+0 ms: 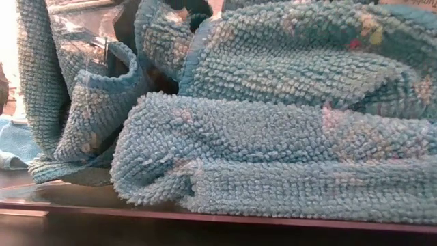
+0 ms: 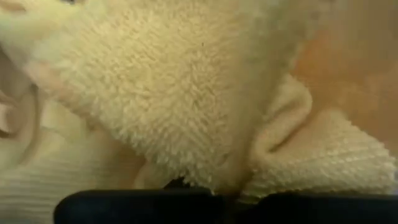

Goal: Sort microfiber towel by color & place in baskets
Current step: Put the yellow towel into the top transparent bin

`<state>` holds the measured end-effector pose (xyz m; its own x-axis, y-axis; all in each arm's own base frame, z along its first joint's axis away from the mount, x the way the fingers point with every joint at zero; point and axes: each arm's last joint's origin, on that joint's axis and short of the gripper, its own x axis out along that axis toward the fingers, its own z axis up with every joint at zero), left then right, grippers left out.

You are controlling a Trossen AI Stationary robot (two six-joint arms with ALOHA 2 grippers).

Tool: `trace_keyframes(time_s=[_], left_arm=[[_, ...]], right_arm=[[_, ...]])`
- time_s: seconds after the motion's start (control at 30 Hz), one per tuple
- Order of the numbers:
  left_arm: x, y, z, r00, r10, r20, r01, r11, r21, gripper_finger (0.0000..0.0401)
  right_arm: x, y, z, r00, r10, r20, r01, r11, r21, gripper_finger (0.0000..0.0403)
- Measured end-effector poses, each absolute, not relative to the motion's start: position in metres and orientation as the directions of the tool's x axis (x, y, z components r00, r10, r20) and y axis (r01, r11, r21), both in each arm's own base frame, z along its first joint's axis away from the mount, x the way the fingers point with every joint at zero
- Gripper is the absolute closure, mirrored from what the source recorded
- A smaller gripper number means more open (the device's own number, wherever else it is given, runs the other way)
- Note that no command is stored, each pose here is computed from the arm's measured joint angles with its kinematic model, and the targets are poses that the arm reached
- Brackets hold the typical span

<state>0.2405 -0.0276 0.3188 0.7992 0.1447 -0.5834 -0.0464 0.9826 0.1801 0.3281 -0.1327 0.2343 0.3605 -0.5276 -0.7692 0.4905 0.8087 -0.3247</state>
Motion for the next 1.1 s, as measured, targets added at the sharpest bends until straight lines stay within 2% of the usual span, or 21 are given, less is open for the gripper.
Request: trace_keyframes(time_s=[0.4,0.6,0.8,1.1], left_arm=[[0.24,-0.034,0.308,0.796,0.12,-0.594,-0.045,0.989,0.14,0.0179],[0.24,-0.035,0.308,0.796,0.119,-0.594,-0.044,0.989,0.14,0.0179],[0.24,-0.035,0.308,0.796,0.119,-0.593,-0.044,0.989,0.14,0.0179],[0.24,-0.035,0.308,0.795,0.12,-0.595,-0.044,0.989,0.14,0.0179]], right_arm=[[0.337,-0.153,0.189,0.321,-0.434,-0.842,0.491,0.837,-0.244,0.0398],[0.338,-0.155,0.182,0.338,-0.376,-0.863,0.49,0.853,-0.18,0.0388],[0.335,-0.153,0.19,0.347,-0.371,-0.861,0.487,0.856,-0.173,0.0337],[0.321,-0.139,0.235,0.427,-0.394,-0.814,0.48,0.861,-0.165,0.0232]])
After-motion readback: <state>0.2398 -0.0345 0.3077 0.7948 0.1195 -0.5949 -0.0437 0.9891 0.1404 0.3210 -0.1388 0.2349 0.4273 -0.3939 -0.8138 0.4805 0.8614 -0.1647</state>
